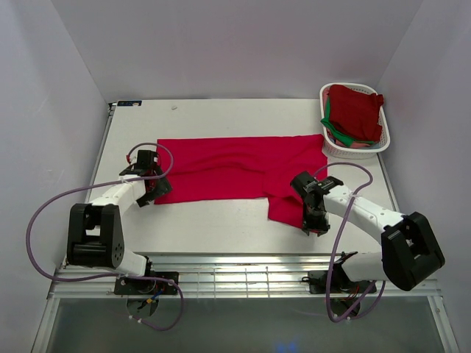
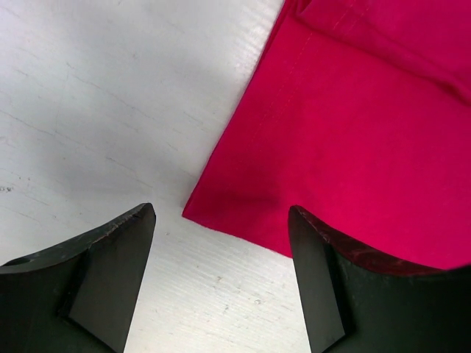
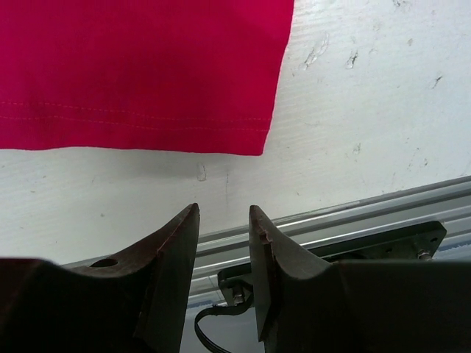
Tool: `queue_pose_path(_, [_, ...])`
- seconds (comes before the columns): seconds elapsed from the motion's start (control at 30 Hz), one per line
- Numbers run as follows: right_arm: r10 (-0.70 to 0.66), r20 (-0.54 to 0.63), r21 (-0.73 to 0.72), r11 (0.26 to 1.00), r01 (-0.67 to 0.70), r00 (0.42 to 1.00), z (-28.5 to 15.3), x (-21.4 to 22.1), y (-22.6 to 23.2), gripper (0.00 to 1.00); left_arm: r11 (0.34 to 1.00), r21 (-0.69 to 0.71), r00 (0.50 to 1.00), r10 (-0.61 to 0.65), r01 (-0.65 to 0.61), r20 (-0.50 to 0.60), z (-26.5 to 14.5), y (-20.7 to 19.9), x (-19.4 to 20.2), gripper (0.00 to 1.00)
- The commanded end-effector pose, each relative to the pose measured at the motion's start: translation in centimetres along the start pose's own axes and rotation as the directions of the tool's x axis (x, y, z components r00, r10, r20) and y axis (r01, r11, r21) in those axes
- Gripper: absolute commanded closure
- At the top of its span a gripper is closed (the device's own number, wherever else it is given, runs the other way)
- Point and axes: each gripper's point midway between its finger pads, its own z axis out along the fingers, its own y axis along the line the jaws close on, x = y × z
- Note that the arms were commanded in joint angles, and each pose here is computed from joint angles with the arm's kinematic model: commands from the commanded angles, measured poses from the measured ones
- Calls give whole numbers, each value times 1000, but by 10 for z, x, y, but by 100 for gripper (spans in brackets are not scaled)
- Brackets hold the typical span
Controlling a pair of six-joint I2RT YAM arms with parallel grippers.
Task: Fold and stack the t-shirts
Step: Grap the side of the flattened tshirt closest away from the robot with both arms
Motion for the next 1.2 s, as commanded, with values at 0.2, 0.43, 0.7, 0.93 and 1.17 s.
queue_pose_path(0.2, [37, -3, 35, 999, -37, 999, 10, 7, -6, 60, 1000, 27, 999, -9, 8, 46, 0, -12, -20, 19])
queue_pose_path(0.43, [53, 47, 75, 996, -57, 997, 15, -3, -10, 60, 1000, 13, 1000, 3, -3, 29, 5, -9, -13, 19])
queue_pose_path(0.7, [56, 139, 156, 985, -78, 989, 13, -31, -18, 57, 1000, 17, 1000, 9, -9, 27, 6, -7, -9, 20])
queue_pose_path(0.93, [64, 171, 115, 990, -85, 983, 28, -39, -14, 57, 1000, 14, 1000, 13, -13, 25, 7, -6, -8, 20])
queue_pose_path(1.17, [65, 124, 127, 989, -80, 990, 45, -26, -17, 59, 1000, 6, 1000, 17, -17, 18, 9, -4, -5, 20])
